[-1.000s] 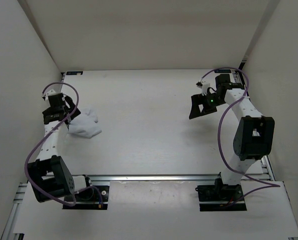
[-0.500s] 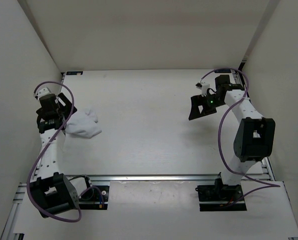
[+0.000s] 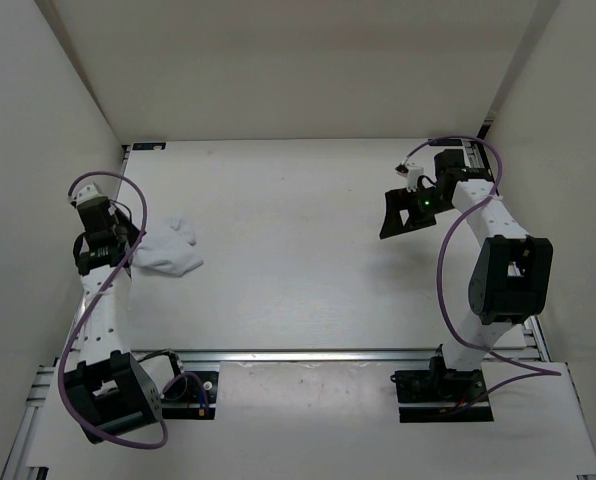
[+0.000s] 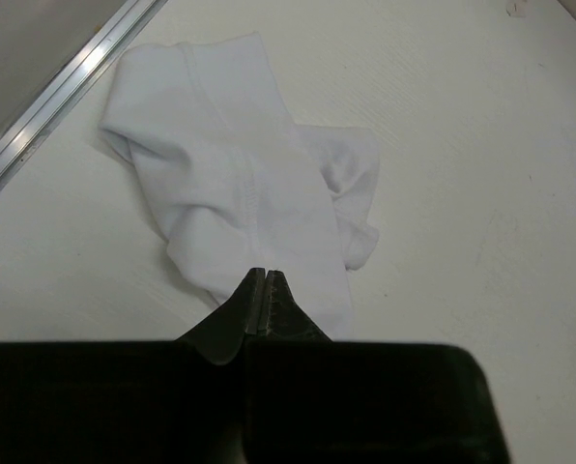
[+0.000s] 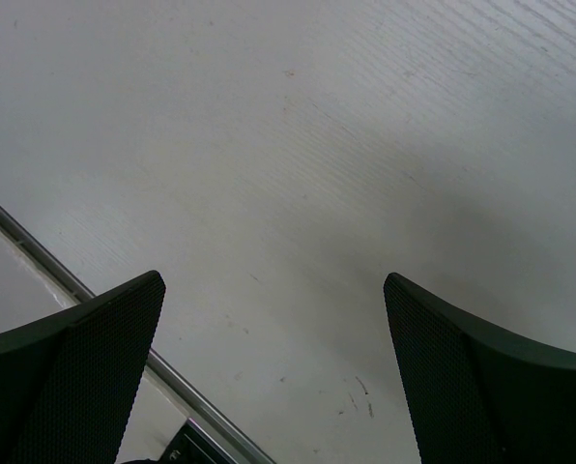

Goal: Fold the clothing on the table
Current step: Grab the skirt from the pile

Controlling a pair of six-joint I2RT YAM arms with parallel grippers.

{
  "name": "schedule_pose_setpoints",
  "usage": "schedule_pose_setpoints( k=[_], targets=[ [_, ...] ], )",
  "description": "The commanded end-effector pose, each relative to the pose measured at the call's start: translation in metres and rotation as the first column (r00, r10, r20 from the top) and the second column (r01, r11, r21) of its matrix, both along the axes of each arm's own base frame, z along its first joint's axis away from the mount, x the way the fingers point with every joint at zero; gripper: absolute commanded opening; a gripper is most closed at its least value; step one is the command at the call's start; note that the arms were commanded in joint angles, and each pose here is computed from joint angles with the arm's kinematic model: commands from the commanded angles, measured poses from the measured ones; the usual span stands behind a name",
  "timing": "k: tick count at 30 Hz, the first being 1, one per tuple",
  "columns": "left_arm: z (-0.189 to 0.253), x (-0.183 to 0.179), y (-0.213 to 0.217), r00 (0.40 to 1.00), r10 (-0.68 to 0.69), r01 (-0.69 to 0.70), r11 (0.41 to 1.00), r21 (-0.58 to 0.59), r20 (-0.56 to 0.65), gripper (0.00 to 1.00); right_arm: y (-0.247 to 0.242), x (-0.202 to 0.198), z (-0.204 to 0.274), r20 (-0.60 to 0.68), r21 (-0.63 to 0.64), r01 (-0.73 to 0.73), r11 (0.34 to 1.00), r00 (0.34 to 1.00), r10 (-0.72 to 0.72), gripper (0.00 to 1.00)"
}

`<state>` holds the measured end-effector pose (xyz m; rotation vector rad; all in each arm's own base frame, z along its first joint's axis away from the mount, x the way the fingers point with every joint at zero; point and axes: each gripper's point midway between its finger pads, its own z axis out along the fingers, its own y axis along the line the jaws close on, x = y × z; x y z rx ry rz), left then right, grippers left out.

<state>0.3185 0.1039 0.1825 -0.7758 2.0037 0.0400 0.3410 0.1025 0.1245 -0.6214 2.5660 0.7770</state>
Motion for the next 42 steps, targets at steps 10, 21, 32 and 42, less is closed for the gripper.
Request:
schedule_pose_setpoints(
  k=[10,21,32,42],
  targets=[
    [0.023,0.004,-0.009,0.992,-0.059,0.054,0.998,0.045,0.114,0.99,0.003,0.001,0.013,0.034,0.044,0.004,0.999,0.999,-0.006,0.99],
    [-0.028,0.034,0.017,0.979,0.016,-0.003,0.998,0.068,-0.203,0.77,0.006,0.003,0.016,0.034,0.046,-0.002,0.999,0.999,0.000,0.99],
    [-0.090,0.085,-0.014,0.912,-0.083,0.077,0.997,-0.032,-0.402,0.00,-0.005,0.008,0.012,0.036,0.019,0.017,1.000,0.999,-0.017,0.99],
    [-0.109,0.101,-0.014,0.882,-0.111,0.117,0.993,-0.017,-0.459,0.87,-0.010,0.011,0.008,0.026,0.001,0.019,1.000,0.999,-0.019,0.99]
  ],
)
